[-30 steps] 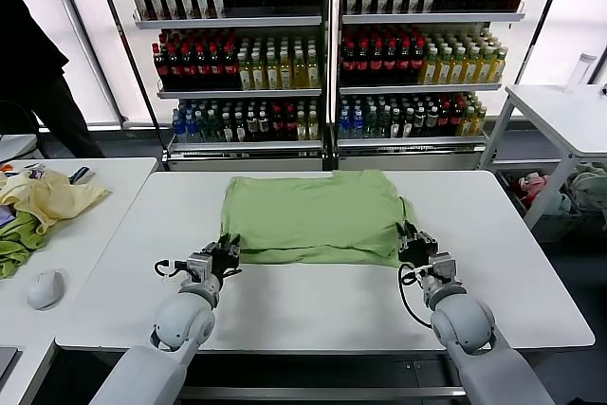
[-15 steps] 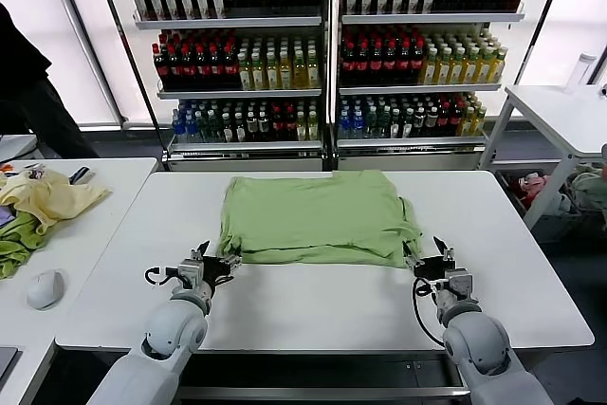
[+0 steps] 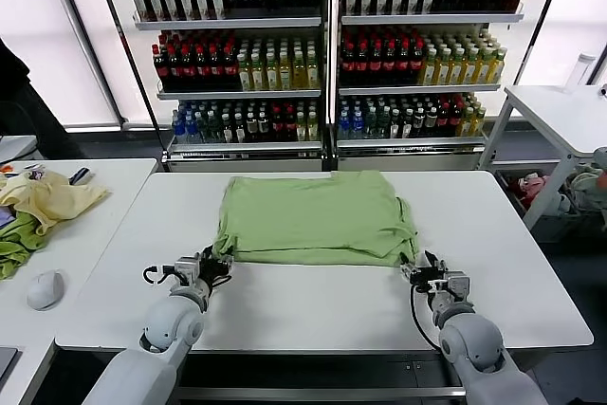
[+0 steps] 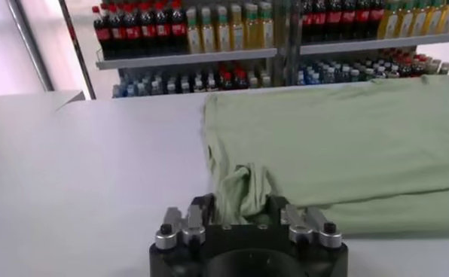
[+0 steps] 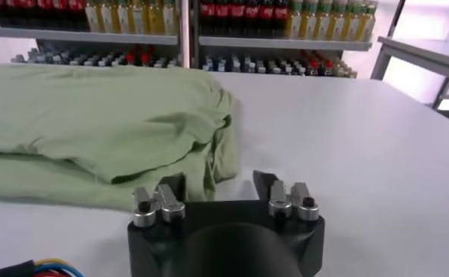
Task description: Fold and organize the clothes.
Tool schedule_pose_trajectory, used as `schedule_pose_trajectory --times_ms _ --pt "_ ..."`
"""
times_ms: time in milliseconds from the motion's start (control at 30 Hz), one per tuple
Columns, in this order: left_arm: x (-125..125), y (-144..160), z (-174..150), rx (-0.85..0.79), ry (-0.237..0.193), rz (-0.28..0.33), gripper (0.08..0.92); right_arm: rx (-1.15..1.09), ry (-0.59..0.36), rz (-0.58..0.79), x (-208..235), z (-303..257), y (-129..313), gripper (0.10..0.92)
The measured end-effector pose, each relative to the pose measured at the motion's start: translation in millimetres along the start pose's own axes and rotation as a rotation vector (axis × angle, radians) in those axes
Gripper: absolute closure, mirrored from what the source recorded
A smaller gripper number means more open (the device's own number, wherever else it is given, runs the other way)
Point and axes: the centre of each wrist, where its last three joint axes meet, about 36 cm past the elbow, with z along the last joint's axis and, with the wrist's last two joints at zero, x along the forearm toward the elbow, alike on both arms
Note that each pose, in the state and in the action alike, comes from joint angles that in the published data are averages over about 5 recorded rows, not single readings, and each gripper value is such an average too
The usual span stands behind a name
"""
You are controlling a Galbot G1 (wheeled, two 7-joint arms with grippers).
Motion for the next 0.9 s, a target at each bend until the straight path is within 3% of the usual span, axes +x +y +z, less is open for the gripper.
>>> schedule_pose_trajectory --times_ms 233,333,567,900 --pt "-1 3 -1 0.023 0.012 0.02 0.838 -0.001 0.009 -0.021 -2 0 -2 0.718" --pt "0 3 0 0.032 0.015 0.027 0.88 0.003 0.01 -0.024 0 1 -3 0.773" --pt "8 4 1 0.038 0.019 0.033 0.885 0.021 -0.001 -0.033 15 4 -5 0.878" --pt "36 -3 8 0.031 0.014 0.051 0.885 0.04 -0.024 -0.039 50 13 -4 0.881"
